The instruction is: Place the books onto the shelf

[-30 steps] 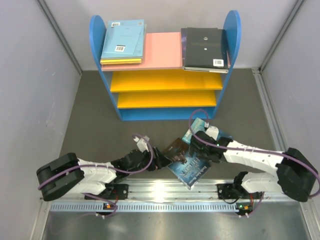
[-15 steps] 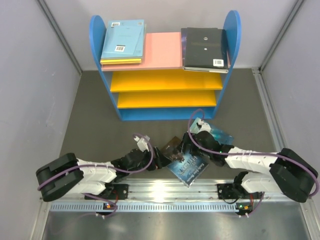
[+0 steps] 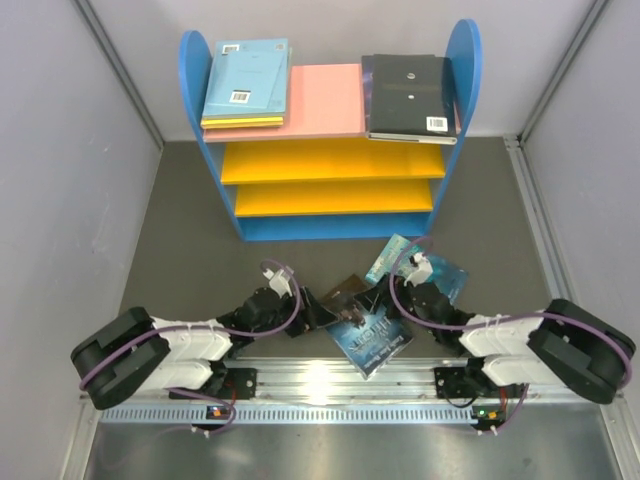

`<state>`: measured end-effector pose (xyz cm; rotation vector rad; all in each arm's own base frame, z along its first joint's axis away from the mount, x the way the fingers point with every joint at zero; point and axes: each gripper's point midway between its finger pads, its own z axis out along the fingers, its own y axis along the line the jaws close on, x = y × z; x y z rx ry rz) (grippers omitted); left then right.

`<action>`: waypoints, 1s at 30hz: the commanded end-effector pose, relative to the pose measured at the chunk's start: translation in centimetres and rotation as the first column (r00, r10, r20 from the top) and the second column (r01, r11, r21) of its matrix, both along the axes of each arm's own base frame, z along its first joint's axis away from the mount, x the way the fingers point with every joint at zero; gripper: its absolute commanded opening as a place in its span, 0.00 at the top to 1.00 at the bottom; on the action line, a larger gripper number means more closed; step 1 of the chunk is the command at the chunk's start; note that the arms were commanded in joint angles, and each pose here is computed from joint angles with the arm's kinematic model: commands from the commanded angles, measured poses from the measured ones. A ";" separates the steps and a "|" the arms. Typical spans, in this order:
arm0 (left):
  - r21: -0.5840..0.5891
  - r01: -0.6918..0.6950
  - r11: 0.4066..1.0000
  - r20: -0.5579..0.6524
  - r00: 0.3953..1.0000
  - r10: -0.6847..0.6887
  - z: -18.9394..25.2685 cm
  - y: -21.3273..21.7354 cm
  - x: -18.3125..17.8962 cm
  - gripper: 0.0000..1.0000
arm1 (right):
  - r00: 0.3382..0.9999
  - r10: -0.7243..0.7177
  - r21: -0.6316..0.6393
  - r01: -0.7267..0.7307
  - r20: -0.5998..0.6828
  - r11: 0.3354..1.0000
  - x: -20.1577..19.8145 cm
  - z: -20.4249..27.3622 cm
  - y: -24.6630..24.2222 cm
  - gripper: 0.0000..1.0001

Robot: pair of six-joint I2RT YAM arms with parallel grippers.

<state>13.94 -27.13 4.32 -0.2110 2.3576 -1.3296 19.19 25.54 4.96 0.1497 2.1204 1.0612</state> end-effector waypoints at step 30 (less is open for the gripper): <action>0.353 -0.156 0.923 0.031 0.988 0.154 -2.1 4.5 3.4 0.25 | 0.815 0.258 -0.045 -0.328 -0.519 0.944 -17.5 0.4 -1.5 0.06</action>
